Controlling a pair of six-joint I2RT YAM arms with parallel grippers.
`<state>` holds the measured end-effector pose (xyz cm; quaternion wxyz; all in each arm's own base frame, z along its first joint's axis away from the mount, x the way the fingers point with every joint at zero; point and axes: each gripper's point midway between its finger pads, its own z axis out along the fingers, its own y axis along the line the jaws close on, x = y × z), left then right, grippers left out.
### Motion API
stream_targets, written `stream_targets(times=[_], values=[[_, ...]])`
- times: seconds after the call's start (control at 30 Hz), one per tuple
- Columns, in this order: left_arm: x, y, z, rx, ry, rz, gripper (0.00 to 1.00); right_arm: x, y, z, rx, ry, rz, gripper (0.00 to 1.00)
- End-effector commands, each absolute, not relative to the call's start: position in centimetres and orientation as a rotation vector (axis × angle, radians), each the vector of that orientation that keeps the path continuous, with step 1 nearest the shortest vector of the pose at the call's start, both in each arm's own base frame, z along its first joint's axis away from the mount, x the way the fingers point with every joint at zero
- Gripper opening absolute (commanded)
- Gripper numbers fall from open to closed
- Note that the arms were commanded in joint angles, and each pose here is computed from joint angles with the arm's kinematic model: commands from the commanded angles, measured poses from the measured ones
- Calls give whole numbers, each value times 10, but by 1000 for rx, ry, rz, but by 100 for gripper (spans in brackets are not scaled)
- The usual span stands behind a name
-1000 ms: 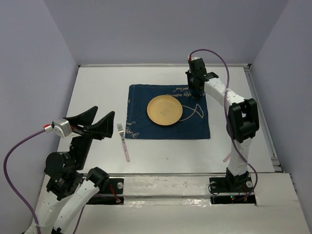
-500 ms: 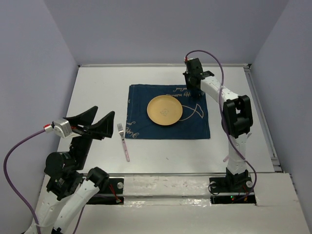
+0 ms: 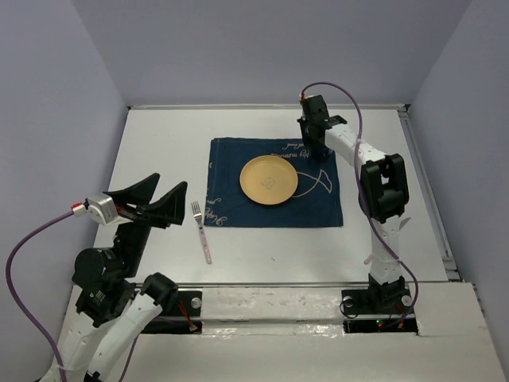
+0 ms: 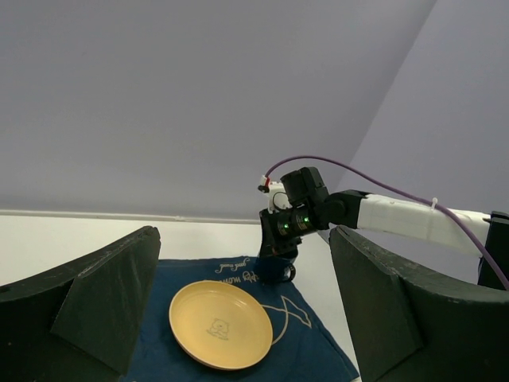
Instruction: Set the dinner table for one person
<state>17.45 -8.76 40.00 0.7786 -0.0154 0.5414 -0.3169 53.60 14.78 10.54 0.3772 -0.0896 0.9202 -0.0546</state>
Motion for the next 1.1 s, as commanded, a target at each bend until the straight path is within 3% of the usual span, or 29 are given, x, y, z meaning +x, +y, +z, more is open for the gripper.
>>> stream_targets(times=[0.0, 0.03, 0.1, 0.27, 0.43, 0.67, 0.77, 1.07], values=[[176, -89, 407, -22, 1140, -683, 99, 556, 136, 132, -116, 2257, -201, 30], [175, -88, 407, -23, 1138, -681, 99, 555, 136, 135, -111, 2254, -196, 42], [175, -89, 407, -22, 1138, -683, 99, 553, 137, 141, -93, 2246, -175, 50], [174, -86, 409, -27, 1131, -679, 99, 539, 147, 178, -61, 2203, -46, 52], [175, -83, 408, -43, 1133, -667, 99, 483, 212, 222, -104, 2114, 235, 52], [185, -69, 401, -128, 1161, -597, 99, 339, 360, 176, -353, 2118, 578, 52], [190, -59, 398, -179, 1173, -556, 99, 291, 425, 154, -466, 2142, 600, 52], [186, -44, 399, -237, 1151, -519, 99, 227, 504, 100, -603, 2191, 547, 53]])
